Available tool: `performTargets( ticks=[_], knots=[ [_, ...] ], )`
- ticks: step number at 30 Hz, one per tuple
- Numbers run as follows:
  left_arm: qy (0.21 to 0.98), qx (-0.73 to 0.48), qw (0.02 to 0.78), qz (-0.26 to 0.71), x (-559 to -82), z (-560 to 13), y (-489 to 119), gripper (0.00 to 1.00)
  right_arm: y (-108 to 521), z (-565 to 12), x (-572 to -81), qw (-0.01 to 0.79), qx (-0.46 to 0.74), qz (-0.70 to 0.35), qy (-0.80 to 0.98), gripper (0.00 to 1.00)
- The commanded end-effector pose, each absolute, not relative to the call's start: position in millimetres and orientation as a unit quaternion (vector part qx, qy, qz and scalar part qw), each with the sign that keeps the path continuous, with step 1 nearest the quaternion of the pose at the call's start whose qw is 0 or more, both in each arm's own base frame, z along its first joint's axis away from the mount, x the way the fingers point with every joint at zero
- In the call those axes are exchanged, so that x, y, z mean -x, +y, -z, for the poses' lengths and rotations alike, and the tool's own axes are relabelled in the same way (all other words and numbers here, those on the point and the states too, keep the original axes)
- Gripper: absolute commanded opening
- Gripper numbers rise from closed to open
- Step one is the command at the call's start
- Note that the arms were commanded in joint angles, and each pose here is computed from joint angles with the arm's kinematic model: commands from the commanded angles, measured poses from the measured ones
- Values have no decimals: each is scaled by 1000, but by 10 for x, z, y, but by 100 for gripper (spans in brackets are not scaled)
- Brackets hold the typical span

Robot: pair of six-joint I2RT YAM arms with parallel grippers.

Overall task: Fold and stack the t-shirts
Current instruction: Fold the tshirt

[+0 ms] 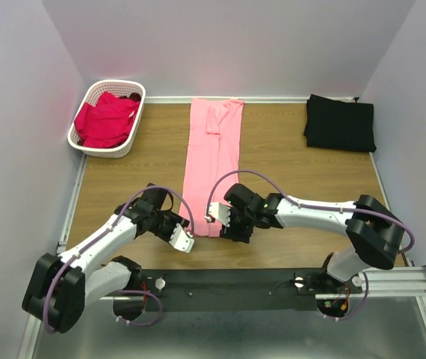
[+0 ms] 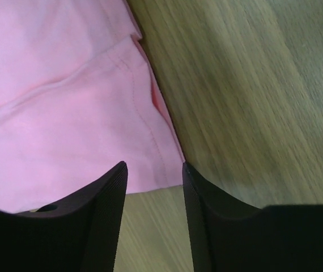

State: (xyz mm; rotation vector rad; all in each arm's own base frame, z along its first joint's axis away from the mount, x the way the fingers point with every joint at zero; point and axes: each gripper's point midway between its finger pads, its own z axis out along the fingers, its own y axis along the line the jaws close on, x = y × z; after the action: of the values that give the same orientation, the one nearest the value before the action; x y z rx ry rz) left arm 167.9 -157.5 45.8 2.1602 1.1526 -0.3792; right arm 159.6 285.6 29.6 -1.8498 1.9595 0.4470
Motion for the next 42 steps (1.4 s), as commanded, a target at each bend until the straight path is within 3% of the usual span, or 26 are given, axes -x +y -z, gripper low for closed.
performTargets(
  ticks=[1, 8, 16, 29, 42],
  knots=[
    [453, -832, 296, 121, -1788, -386, -1522, 49, 2909, -421, -1671, 239, 666, -152, 690, 63],
    [462, -839, 268, 106, -1903, -347, -1600, 58, 2882, -278, -1672, 220, 672, -143, 693, 63],
    [463, -849, 228, 115, -1824, -190, -1553, 55, 2884, -302, -1670, 223, 669, -145, 694, 63],
    [441, -851, 254, 129, -1742, -479, -1623, 57, 2907, -368, -1701, 233, 670, -143, 690, 64],
    [464, -852, 190, 149, -1684, -184, -1549, 56, 2945, -442, -1741, 243, 670, -142, 687, 67]
  ],
)
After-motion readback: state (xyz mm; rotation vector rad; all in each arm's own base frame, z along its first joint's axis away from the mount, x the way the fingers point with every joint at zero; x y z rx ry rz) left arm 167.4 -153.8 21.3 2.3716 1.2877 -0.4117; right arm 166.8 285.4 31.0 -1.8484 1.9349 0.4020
